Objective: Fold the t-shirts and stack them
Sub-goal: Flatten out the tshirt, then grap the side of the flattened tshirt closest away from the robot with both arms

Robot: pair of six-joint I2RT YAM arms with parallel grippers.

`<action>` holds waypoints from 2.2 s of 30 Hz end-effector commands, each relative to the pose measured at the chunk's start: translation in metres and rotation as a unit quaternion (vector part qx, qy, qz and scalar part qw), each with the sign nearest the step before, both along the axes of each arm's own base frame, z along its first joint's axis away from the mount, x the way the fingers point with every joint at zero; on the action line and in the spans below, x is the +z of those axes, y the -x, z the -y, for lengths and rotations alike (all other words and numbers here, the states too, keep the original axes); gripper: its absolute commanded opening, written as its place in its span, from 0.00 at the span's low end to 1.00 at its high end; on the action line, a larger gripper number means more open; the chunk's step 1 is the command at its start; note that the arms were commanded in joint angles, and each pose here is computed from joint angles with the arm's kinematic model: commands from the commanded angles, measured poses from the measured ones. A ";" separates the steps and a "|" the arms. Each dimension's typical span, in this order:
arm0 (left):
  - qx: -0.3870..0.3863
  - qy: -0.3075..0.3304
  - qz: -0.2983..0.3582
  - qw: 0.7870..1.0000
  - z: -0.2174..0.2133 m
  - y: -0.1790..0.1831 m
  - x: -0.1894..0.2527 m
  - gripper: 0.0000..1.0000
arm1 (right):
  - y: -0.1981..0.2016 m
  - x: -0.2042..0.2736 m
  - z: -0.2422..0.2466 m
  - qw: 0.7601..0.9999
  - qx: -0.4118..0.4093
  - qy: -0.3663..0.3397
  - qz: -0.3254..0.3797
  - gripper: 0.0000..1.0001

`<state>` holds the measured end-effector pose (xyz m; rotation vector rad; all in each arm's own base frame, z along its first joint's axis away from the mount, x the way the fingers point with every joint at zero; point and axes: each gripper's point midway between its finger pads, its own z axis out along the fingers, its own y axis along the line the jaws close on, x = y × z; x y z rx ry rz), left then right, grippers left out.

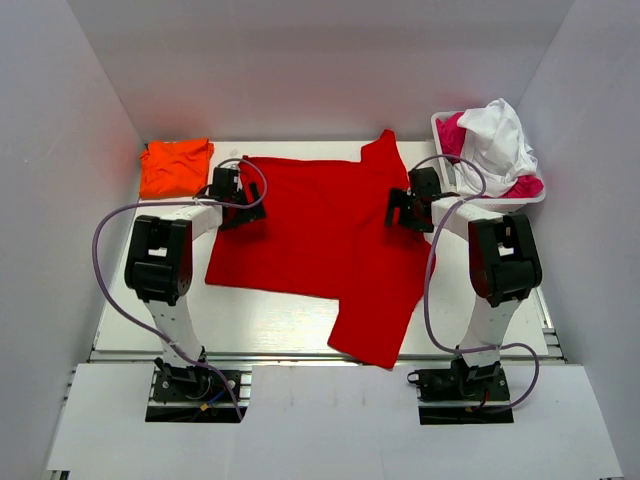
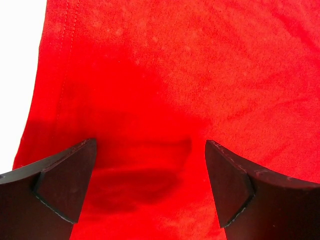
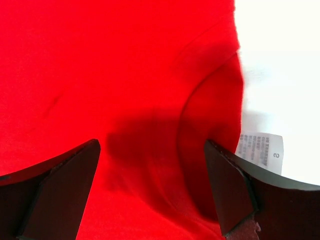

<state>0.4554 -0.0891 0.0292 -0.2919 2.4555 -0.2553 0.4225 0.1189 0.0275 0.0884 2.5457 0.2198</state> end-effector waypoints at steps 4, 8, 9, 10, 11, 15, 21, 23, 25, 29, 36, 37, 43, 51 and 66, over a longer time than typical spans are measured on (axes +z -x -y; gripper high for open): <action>0.026 0.003 -0.056 0.998 -0.009 0.044 -0.011 1.00 | -0.005 -0.022 0.022 0.999 -0.039 0.008 -0.031 0.90; 0.030 0.005 -0.055 0.998 -0.008 0.045 -0.013 1.00 | -0.010 -0.022 0.025 0.999 -0.041 0.006 -0.029 0.90; 0.030 0.006 -0.051 0.998 -0.008 0.043 -0.012 1.00 | -0.012 -0.019 0.024 0.999 -0.036 0.008 -0.026 0.90; 0.030 0.005 -0.055 0.998 -0.008 0.044 -0.015 1.00 | -0.014 -0.017 0.024 0.999 -0.030 0.005 -0.022 0.90; 0.030 0.007 -0.048 0.998 -0.008 0.038 -0.011 1.00 | -0.017 -0.014 0.022 1.000 -0.018 0.006 -0.017 0.90; 0.036 0.002 -0.030 0.999 -0.009 0.024 0.010 1.00 | -0.022 0.009 0.012 1.000 0.029 0.003 0.011 0.90; 0.043 -0.024 0.023 0.999 -0.020 0.015 0.074 1.00 | -0.013 0.058 -0.007 0.989 0.126 0.007 0.078 0.90; 0.051 -0.029 0.013 0.998 -0.024 0.027 0.081 1.00 | -0.007 0.076 -0.011 0.984 0.143 0.019 0.105 0.90; 0.073 -0.021 0.015 0.997 -0.028 0.040 0.096 1.00 | 0.005 0.097 -0.016 0.978 0.157 0.029 0.131 0.90; 0.127 -0.011 -0.034 0.991 -0.037 0.092 0.084 1.00 | 0.046 0.092 -0.012 0.981 0.140 0.063 0.121 0.90; 0.187 -0.025 -0.089 0.978 -0.059 0.184 0.065 1.00 | 0.149 0.064 -0.034 0.982 0.177 0.031 0.052 0.90; 0.195 -0.014 -0.090 0.976 -0.058 0.192 0.062 1.00 | 0.164 0.060 -0.043 0.980 0.195 0.019 0.042 0.90; 0.226 0.013 -0.076 0.971 -0.062 0.237 0.027 1.00 | 0.251 0.049 -0.047 0.970 0.237 -0.055 -0.016 0.90; 0.241 0.004 -0.054 0.969 -0.069 0.231 0.008 0.86 | 0.317 0.015 -0.050 0.954 0.269 -0.070 -0.115 0.90; 0.254 -0.026 -0.046 0.966 -0.081 0.216 -0.012 0.57 | 0.332 0.006 -0.047 0.967 0.213 -0.052 -0.133 0.90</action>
